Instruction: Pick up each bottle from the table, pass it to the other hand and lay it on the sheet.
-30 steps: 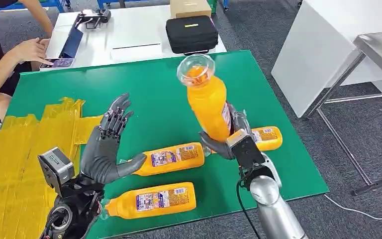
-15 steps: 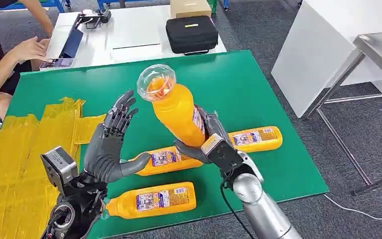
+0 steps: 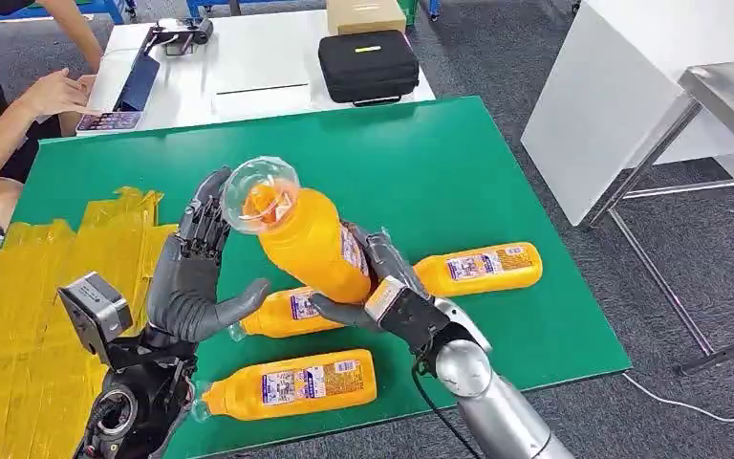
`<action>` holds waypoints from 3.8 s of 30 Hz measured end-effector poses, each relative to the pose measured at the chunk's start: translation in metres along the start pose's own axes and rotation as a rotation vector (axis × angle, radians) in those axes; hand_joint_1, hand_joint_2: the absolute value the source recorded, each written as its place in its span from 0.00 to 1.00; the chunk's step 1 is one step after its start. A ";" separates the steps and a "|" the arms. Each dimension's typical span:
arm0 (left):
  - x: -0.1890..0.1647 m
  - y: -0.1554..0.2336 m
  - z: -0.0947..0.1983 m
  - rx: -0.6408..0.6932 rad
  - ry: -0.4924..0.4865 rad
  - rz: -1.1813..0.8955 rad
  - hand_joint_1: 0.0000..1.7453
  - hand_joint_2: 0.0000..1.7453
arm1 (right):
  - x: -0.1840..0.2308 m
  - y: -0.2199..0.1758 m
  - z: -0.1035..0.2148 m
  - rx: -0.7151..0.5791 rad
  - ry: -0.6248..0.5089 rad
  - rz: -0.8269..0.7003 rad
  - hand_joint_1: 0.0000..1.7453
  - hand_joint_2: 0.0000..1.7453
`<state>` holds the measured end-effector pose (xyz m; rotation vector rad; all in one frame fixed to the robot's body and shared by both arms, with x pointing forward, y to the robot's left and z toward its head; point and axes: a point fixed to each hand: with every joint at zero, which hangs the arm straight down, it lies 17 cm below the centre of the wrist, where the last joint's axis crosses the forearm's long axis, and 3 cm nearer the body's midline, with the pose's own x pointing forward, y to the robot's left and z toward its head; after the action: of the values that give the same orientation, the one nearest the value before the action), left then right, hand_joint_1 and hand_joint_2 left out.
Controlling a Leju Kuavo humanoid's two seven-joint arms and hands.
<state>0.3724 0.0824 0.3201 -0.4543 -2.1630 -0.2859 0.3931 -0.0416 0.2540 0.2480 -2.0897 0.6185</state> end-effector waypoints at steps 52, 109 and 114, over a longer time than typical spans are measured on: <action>0.010 -0.046 -0.001 -0.161 -0.010 0.065 0.00 1.00 | -0.023 -0.003 -0.032 -0.088 0.014 0.312 1.00 1.00; -0.005 -0.017 0.004 -0.017 0.010 0.079 1.00 1.00 | -0.027 0.082 -0.020 0.174 0.005 0.275 0.11 1.00; -0.004 -0.007 0.002 0.015 0.000 0.070 1.00 1.00 | -0.027 0.078 -0.020 0.145 0.011 0.259 0.00 1.00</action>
<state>0.3701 0.0758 0.3151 -0.5196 -2.1426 -0.2305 0.3915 0.0341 0.2153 0.0545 -2.0856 0.9260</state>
